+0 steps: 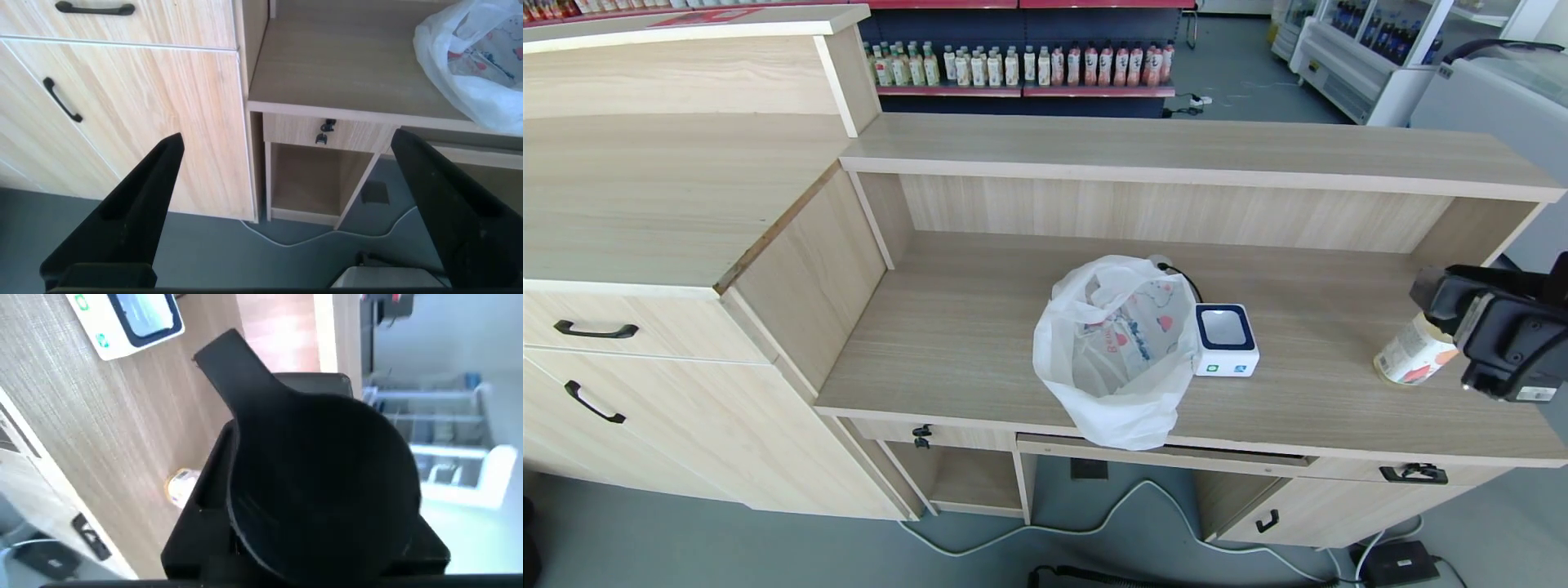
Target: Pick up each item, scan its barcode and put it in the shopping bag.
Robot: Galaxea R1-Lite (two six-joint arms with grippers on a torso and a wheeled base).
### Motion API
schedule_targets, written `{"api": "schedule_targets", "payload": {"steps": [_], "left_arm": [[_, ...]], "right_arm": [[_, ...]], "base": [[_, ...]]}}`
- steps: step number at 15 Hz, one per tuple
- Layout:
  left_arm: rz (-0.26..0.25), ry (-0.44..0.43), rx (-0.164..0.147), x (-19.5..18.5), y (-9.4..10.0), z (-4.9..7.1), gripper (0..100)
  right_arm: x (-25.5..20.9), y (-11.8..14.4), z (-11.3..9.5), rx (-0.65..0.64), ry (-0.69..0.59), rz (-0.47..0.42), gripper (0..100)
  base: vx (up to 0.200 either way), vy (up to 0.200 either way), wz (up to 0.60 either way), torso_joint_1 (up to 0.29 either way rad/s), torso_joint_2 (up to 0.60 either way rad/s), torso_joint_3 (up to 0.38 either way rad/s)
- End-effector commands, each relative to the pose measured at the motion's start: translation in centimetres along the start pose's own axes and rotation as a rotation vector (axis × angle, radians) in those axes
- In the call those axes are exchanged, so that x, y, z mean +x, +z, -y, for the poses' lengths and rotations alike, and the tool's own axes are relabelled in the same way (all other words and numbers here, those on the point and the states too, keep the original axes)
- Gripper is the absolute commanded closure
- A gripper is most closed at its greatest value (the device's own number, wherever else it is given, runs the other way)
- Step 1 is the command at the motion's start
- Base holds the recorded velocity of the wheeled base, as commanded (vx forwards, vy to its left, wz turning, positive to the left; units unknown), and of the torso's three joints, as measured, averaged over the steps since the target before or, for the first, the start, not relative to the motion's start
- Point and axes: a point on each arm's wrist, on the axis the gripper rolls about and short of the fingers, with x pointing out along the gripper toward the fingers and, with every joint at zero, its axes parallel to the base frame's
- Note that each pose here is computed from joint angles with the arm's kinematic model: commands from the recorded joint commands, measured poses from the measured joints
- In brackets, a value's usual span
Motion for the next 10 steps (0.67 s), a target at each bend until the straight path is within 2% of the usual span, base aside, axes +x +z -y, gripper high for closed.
{"api": "schedule_targets", "payload": {"steps": [1,3,5,8,10], "left_arm": [[0.000,0.001,0.000,0.0,0.0,0.0,0],[0.000,0.001,0.000,0.0,0.0,0.0,0],[0.000,0.001,0.000,0.0,0.0,0.0,0],[0.000,0.001,0.000,0.0,0.0,0.0,0],[0.000,0.001,0.000,0.0,0.0,0.0,0]], "right_arm": [[-2.0,2.7,0.5,-0.348,-0.085,0.224,100],[-3.7,5.2,2.1,-0.686,-0.288,0.324,100],[-4.0,7.4,2.4,-0.924,-0.447,0.406,100],[-2.7,11.9,1.4,-1.029,-0.598,0.592,100],[-2.9,15.0,1.0,-1.028,-0.708,0.700,100]], "base": [[0.000,0.000,0.00,0.000,0.00,0.000],[0.000,0.000,0.00,0.000,0.00,0.000],[0.000,0.000,0.00,0.000,0.00,0.000],[0.000,0.000,0.00,0.000,0.00,0.000],[0.000,0.000,0.00,0.000,0.00,0.000]]}}
